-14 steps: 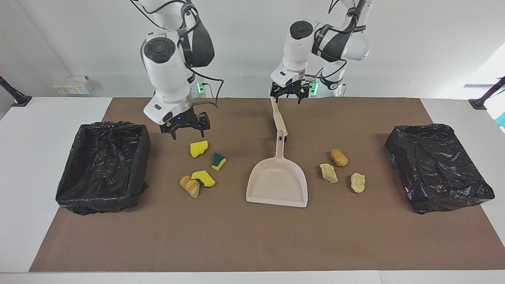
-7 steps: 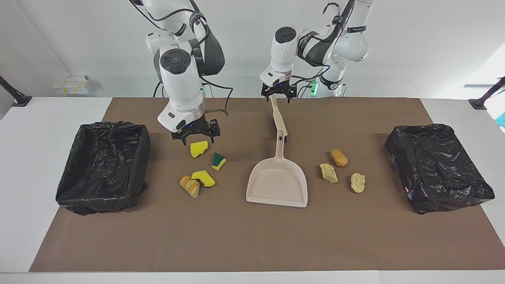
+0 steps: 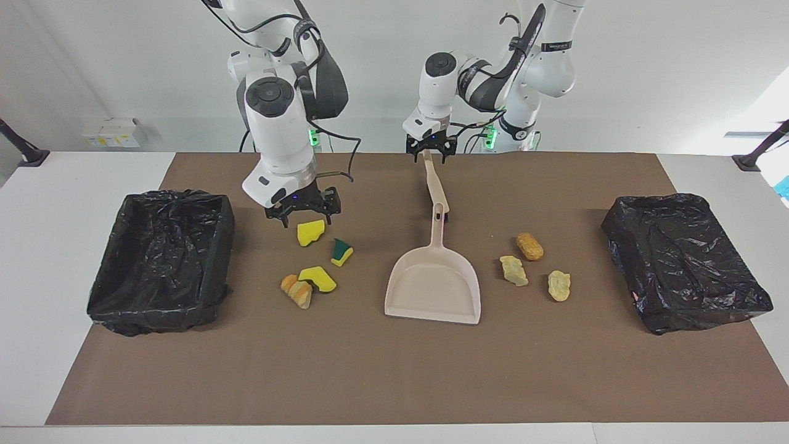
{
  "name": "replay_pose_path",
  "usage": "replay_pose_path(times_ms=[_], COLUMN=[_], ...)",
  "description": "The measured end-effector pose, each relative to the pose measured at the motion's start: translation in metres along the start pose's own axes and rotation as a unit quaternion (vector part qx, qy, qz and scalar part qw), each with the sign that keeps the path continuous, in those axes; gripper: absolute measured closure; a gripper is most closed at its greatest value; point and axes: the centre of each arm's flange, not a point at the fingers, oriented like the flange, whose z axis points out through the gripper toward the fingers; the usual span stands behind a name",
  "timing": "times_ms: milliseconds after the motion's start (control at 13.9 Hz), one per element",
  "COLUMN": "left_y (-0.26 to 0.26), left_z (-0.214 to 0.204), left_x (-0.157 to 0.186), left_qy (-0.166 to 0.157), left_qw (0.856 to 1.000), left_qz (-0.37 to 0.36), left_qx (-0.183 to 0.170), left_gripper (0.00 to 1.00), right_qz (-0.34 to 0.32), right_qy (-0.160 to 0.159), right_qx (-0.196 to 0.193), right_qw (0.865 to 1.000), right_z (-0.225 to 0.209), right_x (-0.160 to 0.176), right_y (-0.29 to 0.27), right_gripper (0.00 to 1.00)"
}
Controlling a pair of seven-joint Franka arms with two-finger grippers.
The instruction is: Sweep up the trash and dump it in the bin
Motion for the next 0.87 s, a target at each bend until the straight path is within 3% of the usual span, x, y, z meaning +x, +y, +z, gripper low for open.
replay_pose_path(times_ms=[288, 865], left_y=[0.0002, -0.0007], left_z=[0.0004, 0.004], left_x=[-0.0005, -0.0019], left_qy=[0.0, -0.003], left_qw=[1.0, 1.0], left_qz=[-0.006, -0.009], left_qx=[0.0, 0.004], left_gripper=[0.49, 0.49], right_qz=[0.0, 0.0], right_qy=[0.0, 0.0], right_qx=[0.0, 0.0], right_qw=[1.0, 1.0], right_z=[0.0, 0.0], right_x=[-0.0001, -0.0001], right_y=[-0.0005, -0.0005], right_gripper=[0.0, 0.0])
